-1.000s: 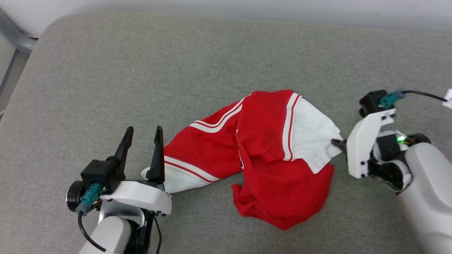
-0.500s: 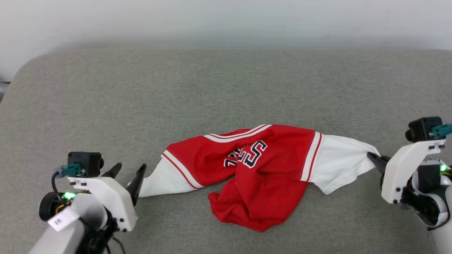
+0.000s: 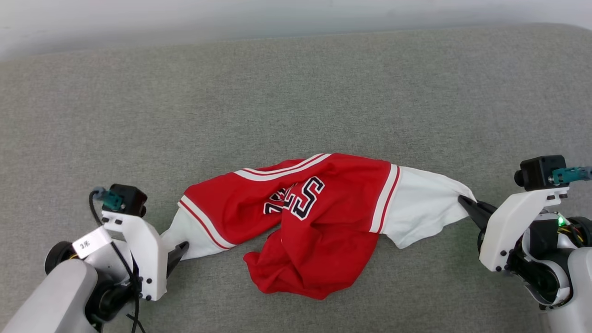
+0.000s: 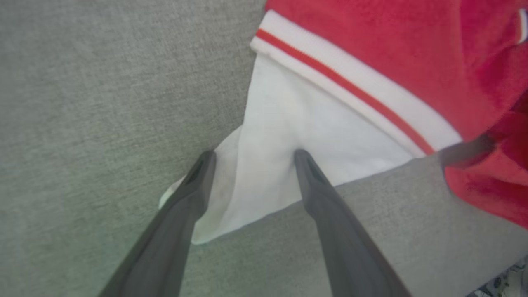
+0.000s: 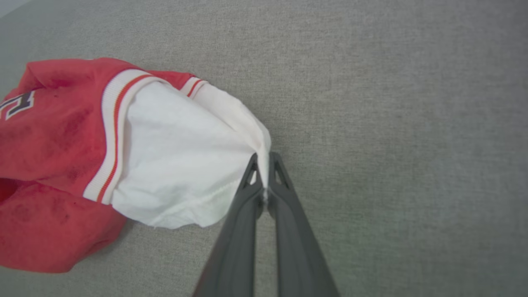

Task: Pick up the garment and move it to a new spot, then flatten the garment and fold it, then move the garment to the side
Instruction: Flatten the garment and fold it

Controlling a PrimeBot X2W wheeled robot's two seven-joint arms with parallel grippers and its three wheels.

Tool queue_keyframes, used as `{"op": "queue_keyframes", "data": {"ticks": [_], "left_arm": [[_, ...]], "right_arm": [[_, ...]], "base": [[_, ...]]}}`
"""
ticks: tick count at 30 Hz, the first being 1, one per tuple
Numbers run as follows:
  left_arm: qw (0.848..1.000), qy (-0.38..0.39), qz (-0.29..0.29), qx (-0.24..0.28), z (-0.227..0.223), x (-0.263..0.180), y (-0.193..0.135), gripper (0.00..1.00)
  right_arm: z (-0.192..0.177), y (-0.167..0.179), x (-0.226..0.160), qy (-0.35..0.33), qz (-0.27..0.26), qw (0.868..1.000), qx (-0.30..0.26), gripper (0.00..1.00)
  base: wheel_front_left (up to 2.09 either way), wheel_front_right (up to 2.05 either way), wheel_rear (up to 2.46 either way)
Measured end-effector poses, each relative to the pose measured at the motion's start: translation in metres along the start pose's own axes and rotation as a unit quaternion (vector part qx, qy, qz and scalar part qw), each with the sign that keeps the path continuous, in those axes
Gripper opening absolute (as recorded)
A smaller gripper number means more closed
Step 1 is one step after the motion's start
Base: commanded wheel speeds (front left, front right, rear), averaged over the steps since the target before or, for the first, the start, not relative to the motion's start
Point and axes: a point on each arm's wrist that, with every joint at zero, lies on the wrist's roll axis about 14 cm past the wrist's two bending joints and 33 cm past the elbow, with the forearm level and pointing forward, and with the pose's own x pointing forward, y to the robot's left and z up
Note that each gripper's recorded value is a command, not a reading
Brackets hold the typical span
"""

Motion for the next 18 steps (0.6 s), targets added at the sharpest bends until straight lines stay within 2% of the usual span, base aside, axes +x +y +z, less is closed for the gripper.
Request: {"op": "queue_keyframes", "data": {"ticks": [2, 3, 4, 5, 12, 15, 18], "left_arm": [[0.999, 0.032, -0.002, 0.011, -0.006, 0.006, -0.001, 1.0], [0.999, 0.045, -0.005, 0.016, -0.008, 0.008, -0.003, 0.76], [0.998, 0.055, -0.009, 0.022, -0.01, 0.009, -0.004, 0.29], [0.997, 0.066, -0.012, 0.028, -0.011, 0.01, -0.006, 0.0], [0.996, 0.073, -0.016, 0.053, -0.01, 0.01, -0.012, 0.0], [0.995, 0.042, 0.004, 0.089, 0.004, 0.005, -0.009, 0.0], [0.994, -0.021, 0.027, 0.108, 0.04, -0.007, -0.005, 0.0]], "right_arm": [[-0.002, -0.002, 0.001, 0.002, -0.003, 1.0, 0.003, 0.0], [-0.002, -0.004, 0.001, 0.0, -0.005, 1.0, 0.005, 0.0], [-0.003, -0.005, 0.001, 0.001, -0.007, 1.0, 0.005, 0.0], [-0.004, -0.006, 0.001, 0.002, -0.008, 1.0, 0.006, 0.0], [0.007, -0.008, 0.003, -0.011, -0.012, 1.0, -0.009, 0.0], [0.013, -0.01, 0.002, -0.016, -0.015, 1.0, -0.016, 0.0], [0.024, -0.014, -0.001, -0.025, -0.02, 0.999, -0.025, 0.0]], "base": [[0.0, 0.0, 0.0], [0.0, 0.0, 0.0], [0.0, 0.0, 0.0], [0.0, 0.0, 0.0], [0.0, 0.0, 0.0], [0.0, 0.0, 0.0], [0.0, 0.0, 0.0]]}}
